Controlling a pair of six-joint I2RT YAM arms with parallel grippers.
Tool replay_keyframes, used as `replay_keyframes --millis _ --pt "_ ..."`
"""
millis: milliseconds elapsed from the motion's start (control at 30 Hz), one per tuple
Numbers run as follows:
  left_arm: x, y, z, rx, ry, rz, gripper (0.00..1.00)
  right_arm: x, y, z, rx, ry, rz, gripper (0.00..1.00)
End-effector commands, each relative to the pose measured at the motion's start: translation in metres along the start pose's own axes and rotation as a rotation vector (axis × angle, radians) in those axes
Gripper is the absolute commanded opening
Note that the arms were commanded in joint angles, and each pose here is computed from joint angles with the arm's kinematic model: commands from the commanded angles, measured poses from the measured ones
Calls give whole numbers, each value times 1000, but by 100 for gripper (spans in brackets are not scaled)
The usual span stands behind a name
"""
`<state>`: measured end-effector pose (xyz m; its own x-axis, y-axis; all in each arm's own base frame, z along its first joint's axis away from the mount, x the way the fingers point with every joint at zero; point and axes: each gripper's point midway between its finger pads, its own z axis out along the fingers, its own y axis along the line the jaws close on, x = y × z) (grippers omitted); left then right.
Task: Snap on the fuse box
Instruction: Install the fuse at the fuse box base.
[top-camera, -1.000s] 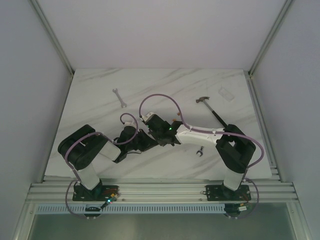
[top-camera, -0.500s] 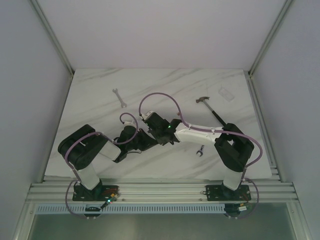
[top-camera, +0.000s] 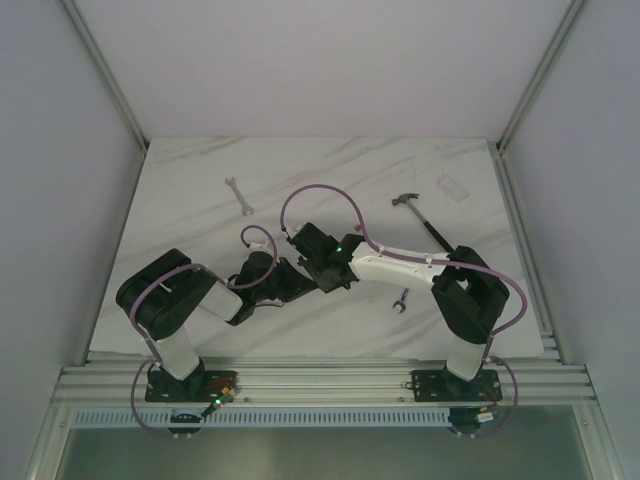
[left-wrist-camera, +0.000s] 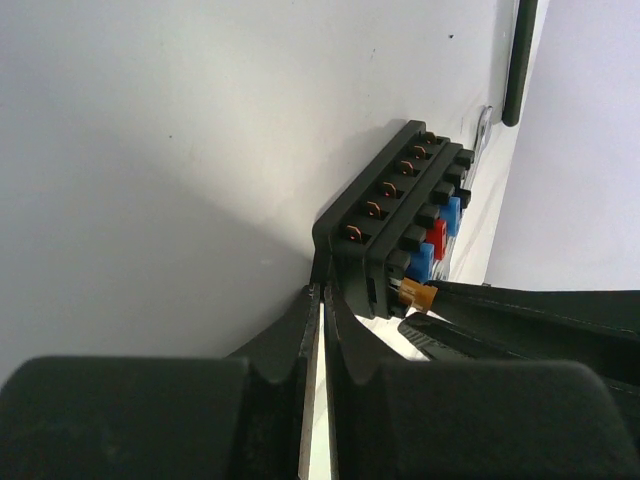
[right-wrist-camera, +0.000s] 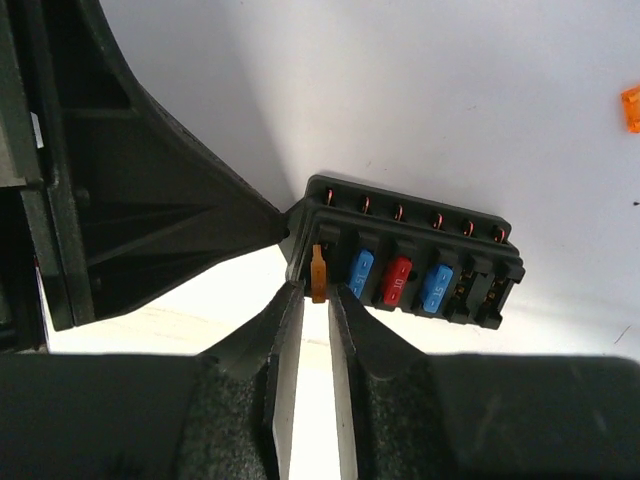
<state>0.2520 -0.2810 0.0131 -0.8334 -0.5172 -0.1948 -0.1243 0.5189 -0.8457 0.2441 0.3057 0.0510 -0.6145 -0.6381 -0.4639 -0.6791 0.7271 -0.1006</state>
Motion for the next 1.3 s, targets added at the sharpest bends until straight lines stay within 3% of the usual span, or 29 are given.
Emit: replay_keyframes --millis 0,333,600,1267 --pt "10 43 -2 -153 24 2 14 -12 -1 -15 -18 -17 50 25" --pt "11 42 -1 -146 29 1 14 -36 -3 -25 -13 -76 109 35" --pt "12 41 -1 -141 34 3 15 -28 -10 -21 16 -13 188 27" --pt "14 41 0 -142 41 1 14 -18 -1 -3 -6 40 204 22"
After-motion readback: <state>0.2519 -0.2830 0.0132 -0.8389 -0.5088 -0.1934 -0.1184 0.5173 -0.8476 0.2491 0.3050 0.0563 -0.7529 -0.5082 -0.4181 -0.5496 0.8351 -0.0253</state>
